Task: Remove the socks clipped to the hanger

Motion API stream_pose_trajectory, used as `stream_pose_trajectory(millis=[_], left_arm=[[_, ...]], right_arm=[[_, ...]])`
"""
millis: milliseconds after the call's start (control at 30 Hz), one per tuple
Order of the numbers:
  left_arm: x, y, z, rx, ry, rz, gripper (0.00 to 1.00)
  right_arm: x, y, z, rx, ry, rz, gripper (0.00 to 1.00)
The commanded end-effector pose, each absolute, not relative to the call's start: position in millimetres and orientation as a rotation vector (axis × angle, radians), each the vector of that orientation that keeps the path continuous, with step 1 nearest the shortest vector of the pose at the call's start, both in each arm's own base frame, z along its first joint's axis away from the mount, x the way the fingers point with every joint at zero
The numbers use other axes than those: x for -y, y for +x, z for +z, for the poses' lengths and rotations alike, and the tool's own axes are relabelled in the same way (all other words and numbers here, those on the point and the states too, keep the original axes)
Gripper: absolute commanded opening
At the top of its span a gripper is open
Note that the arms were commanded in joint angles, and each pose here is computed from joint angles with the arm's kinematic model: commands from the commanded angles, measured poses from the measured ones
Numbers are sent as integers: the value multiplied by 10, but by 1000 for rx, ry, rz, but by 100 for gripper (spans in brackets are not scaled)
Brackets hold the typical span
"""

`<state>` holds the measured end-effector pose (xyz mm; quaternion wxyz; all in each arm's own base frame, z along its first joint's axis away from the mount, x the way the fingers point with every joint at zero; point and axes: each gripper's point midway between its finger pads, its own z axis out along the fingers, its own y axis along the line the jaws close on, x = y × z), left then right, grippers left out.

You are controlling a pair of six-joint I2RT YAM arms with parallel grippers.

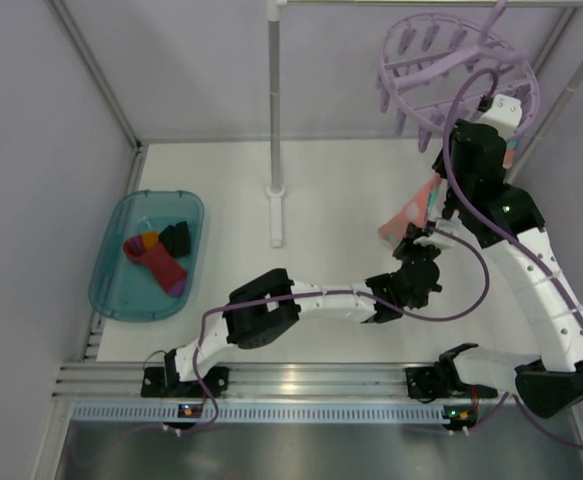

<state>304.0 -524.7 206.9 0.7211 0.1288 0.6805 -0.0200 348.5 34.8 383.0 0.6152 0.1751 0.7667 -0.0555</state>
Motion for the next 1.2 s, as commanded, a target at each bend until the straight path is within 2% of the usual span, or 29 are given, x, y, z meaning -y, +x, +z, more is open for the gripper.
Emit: stream_pose_trajectory(millis=[0, 233, 433, 1167], left_arm=[[5309, 2992, 2226, -1481, 237, -79, 0], [5335, 2990, 2203, -1479, 249, -72, 0], [5339, 2981, 2203, -1477, 260, -54, 0], [5366, 2834, 2246, -1473, 275, -42, 0]], right_arm=[[-373, 3466, 4066, -1687, 402, -43, 38], [-359, 3385, 4123, -1673, 400, -26, 40], [-359, 3379, 4117, -1686, 396, -31, 46], [-310, 3481, 4168, -1622, 386, -81, 43]])
